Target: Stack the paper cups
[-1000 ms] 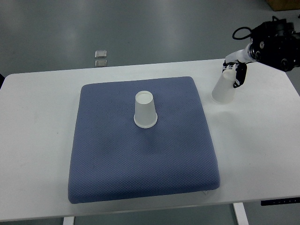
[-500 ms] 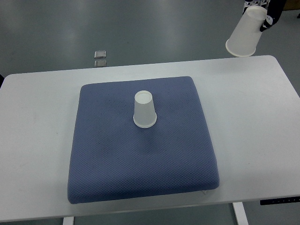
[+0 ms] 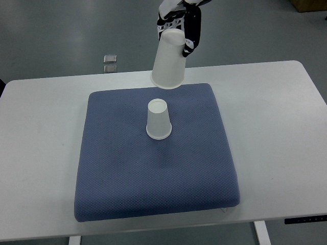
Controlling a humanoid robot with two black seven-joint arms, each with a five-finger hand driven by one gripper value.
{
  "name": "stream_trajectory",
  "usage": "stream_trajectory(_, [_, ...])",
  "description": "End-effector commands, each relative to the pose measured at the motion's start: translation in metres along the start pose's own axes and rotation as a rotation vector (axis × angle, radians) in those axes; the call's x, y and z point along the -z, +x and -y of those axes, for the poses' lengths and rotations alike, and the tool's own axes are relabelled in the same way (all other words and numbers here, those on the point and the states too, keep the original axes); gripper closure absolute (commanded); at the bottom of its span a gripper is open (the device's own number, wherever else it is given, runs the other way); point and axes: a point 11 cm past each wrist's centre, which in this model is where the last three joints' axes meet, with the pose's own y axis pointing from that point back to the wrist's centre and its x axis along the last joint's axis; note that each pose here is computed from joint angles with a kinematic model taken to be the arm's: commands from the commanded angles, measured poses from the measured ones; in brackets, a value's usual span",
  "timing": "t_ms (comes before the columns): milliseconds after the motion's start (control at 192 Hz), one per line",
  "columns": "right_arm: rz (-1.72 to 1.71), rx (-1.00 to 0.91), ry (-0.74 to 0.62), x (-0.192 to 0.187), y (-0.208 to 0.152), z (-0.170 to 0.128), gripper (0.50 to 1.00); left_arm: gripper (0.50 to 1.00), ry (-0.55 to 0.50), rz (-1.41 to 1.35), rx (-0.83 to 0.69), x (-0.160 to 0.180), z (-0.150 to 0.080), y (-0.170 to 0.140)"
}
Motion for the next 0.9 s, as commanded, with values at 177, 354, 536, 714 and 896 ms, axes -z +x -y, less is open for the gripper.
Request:
stream_trajectory(177, [-0.020,0.003,0.006,0.013,-0.013,0.044,0.762,0.500,0.001,-0.001,-0.001,0.001,0.000,0.000])
stream_trajectory(354, [0.014,-0.007,-0.005,-0.002,-0.023,0.061,0.762,0.500,0.002,-0.001,-0.003,0.001,0.000,0.001])
stream_trajectory(536, [0.045,-0.015,-0.002,-0.009,-0.030,0.072,0.760,0.500,0.002,-0.001,-0.004,0.001,0.000,0.001])
stream_trajectory(714, [0.057,-0.021,0.006,-0.011,-0.035,0.078,0.758,0.500,0.002,-0.001,-0.006,0.001,0.000,0.002])
stream_trajectory(896, [0.077,-0.007,0.015,-0.010,-0.037,0.079,0.748,0.500,0.003,-0.002,-0.007,0.002,0.000,0.002])
